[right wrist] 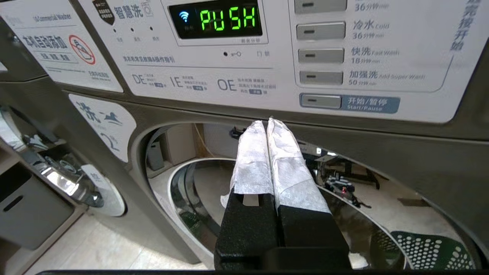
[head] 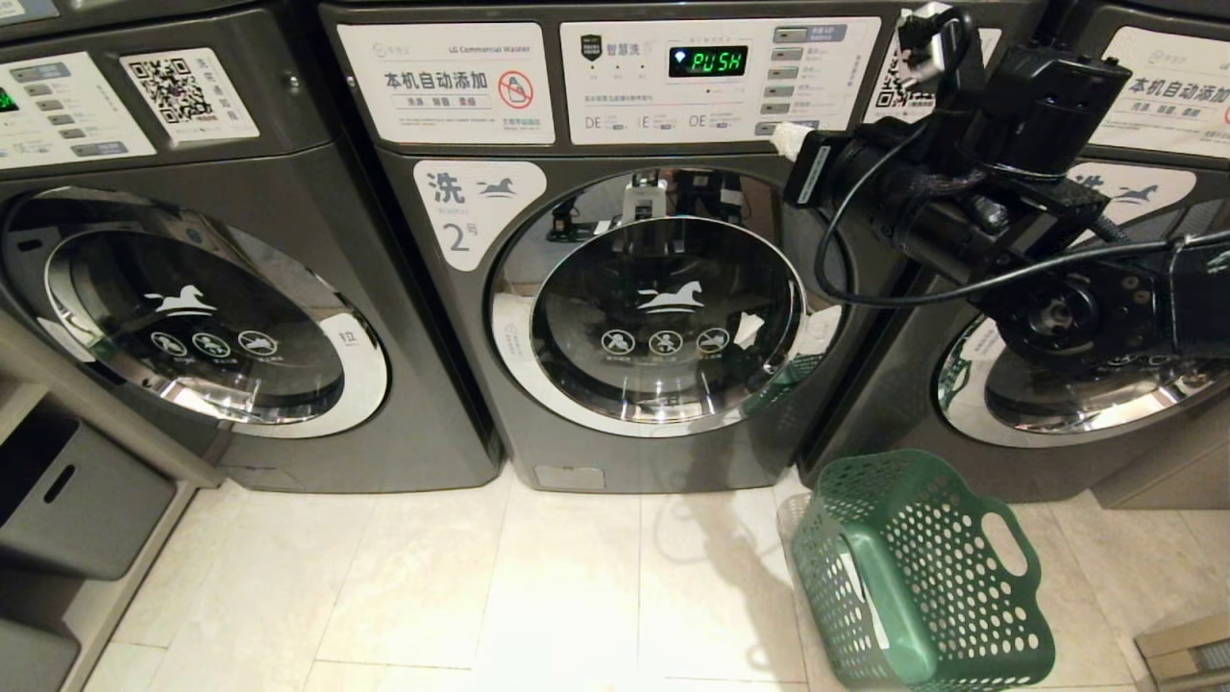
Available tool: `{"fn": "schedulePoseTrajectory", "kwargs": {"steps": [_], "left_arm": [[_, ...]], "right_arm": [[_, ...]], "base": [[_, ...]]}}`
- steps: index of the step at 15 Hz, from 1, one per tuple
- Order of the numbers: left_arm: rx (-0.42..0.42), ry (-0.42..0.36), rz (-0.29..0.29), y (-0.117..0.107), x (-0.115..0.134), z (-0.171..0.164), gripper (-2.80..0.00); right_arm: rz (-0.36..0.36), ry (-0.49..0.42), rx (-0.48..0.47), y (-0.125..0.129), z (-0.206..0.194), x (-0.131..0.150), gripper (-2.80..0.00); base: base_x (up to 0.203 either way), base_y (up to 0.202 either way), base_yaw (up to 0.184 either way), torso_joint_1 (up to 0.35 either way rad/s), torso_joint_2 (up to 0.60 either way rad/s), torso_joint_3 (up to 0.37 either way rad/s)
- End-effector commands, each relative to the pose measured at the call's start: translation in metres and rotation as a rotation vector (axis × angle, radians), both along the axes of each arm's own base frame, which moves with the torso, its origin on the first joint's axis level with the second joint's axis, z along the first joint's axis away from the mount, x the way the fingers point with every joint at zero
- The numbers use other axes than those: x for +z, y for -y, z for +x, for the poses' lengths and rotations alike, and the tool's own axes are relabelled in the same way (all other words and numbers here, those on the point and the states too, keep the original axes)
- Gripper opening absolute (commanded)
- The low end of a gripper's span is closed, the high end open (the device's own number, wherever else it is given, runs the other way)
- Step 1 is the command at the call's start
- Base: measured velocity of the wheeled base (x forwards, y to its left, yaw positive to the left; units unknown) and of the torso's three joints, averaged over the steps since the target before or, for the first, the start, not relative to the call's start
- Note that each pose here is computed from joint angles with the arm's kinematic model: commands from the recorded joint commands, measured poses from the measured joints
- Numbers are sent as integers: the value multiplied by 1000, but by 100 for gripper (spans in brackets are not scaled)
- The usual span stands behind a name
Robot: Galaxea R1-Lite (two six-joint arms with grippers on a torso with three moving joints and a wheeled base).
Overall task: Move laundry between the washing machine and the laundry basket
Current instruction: Press the washing machine switch
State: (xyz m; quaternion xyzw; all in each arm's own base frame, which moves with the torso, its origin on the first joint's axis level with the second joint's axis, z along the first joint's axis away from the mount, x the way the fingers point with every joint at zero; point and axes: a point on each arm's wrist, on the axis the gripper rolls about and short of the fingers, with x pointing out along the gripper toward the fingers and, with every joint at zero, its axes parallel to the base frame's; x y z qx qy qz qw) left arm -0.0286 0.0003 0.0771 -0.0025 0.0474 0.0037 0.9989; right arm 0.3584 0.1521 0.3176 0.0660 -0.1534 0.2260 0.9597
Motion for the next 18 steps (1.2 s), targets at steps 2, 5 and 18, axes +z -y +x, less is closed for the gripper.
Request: {"fn": "schedulePoseTrajectory", "kwargs": {"steps": [2,5,18], "left_arm": [[0,0,0,0,0,0,-280],[0,0,0,0,0,0,-280],[0,0,0,0,0,0,-280]], "right_arm": [[-45,59,-23,-1,3,1,-280],[-67,189,-59,-3,9,2,-280],[-86,256,-146,-8,55,-9,-280]], "base": [[0,0,0,0,0,0],[0,0,0,0,0,0],[0,0,0,0,0,0]]}}
